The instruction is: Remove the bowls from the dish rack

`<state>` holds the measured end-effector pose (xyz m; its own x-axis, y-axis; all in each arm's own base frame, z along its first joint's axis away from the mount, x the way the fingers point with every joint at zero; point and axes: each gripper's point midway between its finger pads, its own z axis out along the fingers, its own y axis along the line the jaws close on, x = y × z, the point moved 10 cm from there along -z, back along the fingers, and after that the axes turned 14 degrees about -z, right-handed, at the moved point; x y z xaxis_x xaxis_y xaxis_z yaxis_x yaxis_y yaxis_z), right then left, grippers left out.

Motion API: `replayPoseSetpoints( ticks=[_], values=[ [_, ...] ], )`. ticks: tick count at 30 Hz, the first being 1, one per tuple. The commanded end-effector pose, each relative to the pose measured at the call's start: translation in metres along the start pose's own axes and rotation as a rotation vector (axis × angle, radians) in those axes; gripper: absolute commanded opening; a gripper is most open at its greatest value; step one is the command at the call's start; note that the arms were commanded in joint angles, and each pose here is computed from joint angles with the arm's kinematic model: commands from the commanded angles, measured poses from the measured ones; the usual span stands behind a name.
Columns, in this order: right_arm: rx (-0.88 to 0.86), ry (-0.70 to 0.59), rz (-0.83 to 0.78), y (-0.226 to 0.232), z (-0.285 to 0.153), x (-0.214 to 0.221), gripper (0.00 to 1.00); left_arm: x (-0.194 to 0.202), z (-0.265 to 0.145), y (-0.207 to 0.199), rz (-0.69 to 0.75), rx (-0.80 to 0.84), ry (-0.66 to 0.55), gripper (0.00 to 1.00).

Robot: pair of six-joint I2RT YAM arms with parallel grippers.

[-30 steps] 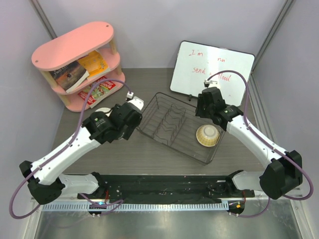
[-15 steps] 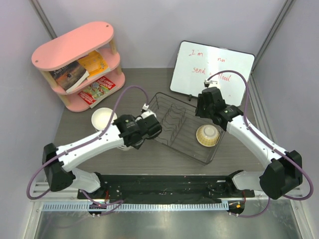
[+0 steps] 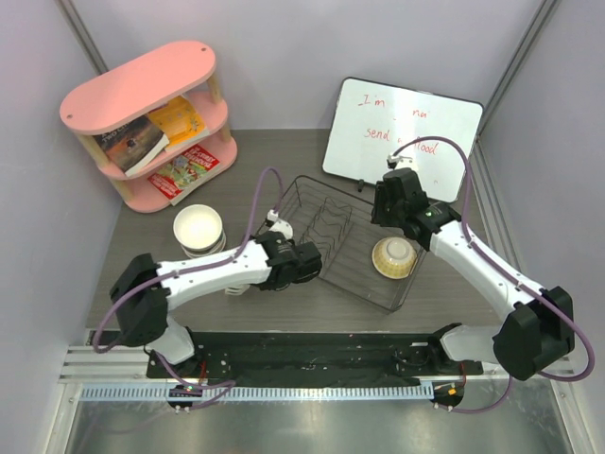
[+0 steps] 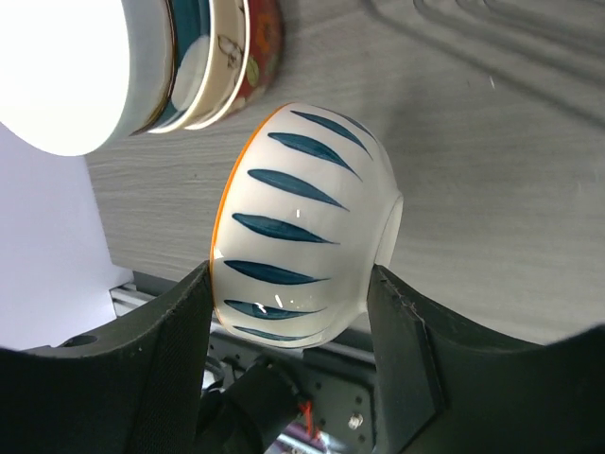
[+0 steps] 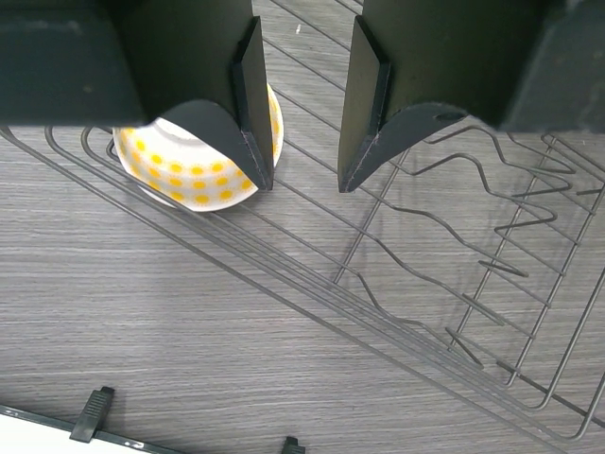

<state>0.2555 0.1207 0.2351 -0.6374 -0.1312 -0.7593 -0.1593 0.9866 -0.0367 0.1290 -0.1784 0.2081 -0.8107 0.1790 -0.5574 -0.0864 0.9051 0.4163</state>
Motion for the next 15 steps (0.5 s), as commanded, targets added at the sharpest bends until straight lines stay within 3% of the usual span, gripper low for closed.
replayPoseSetpoints(
  ticks=[1, 6, 15],
  values=[
    [0.0, -0.053, 0.003, -0.003, -0.01, -0.006, 0.4, 0.002, 0.008, 0.008, 0.079, -0.237, -0.065, 0.0],
    [0.015, -0.064, -0.01, -0.006, -0.012, -0.005, 0.4, 0.007, 0.016, -0.006, 0.082, -0.217, -0.036, 0.0],
    [0.003, -0.06, -0.008, -0.008, -0.011, -0.008, 0.4, 0.018, 0.025, -0.023, 0.247, -0.307, -0.055, 0.0]
  ],
)
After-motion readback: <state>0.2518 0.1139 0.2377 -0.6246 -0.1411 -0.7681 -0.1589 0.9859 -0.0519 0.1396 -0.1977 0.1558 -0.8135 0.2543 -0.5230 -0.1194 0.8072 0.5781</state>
